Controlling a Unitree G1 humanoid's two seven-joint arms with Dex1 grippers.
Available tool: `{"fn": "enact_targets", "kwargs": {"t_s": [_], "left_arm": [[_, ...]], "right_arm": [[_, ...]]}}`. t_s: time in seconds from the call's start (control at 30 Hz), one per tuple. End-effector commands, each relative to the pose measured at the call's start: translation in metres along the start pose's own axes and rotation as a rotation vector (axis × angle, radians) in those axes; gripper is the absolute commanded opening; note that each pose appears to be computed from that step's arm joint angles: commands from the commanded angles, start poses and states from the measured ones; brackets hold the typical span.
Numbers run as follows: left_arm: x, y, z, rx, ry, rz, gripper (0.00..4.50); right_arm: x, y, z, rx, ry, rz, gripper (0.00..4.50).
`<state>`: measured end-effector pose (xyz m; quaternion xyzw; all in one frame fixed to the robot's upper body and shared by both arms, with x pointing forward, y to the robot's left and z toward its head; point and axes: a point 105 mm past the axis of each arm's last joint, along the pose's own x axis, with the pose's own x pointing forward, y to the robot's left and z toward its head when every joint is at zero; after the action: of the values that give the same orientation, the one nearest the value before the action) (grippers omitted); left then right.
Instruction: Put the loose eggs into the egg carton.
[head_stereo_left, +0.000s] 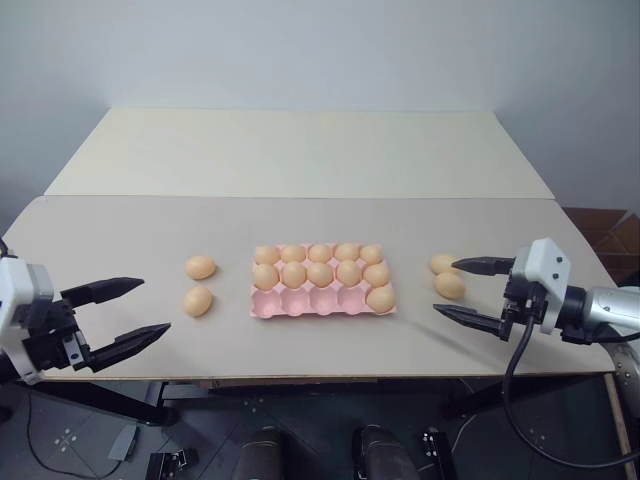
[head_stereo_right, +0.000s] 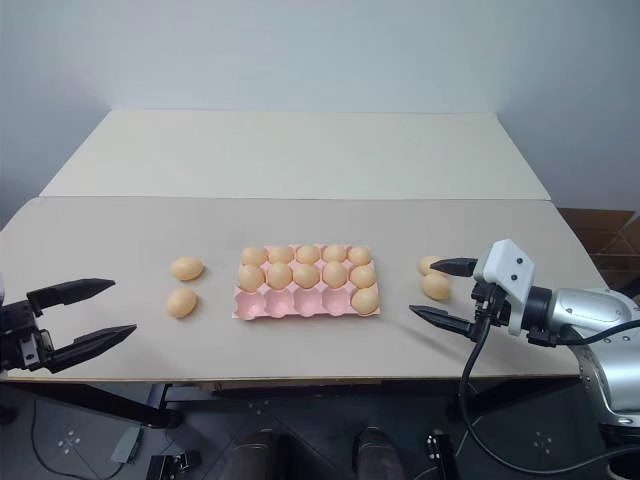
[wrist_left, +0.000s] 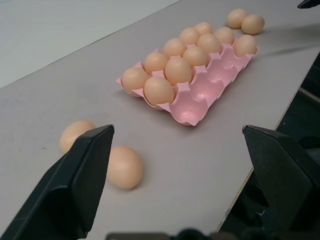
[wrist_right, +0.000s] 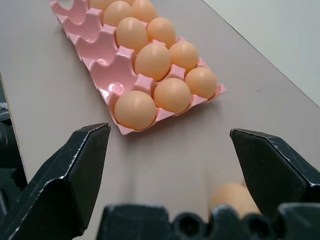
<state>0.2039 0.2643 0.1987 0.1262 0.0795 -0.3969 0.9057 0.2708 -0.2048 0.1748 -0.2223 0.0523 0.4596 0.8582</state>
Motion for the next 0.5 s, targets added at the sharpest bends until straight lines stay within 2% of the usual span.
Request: {"fn": "enact_targets", "kwargs": {"t_s": [0.03, 0.13, 0.3, 0.5], "left_arm": [[-0.003, 0.003, 0.014, 0.016, -0.035, 0.032, 4.48], [-0.002, 0.002, 0.020, 0.014, -0.064, 0.020, 4.48], [0.000, -0.002, 0.017, 0.038, -0.026, -0.013, 4.48], [0.008, -0.007, 0.017, 0.061, -0.031, -0.051, 4.48]], "right_arm": [[-0.001, -0.002, 0.009, -0.039, -0.025, -0.012, 4.50], [0.000, -0.002, 0.008, -0.038, -0.024, -0.015, 4.50], [-0.001, -0.004, 0.007, -0.031, -0.020, -0.034, 4.50], [-0.006, -0.015, 0.000, -0.010, 0.057, -0.114, 4.50]]}}
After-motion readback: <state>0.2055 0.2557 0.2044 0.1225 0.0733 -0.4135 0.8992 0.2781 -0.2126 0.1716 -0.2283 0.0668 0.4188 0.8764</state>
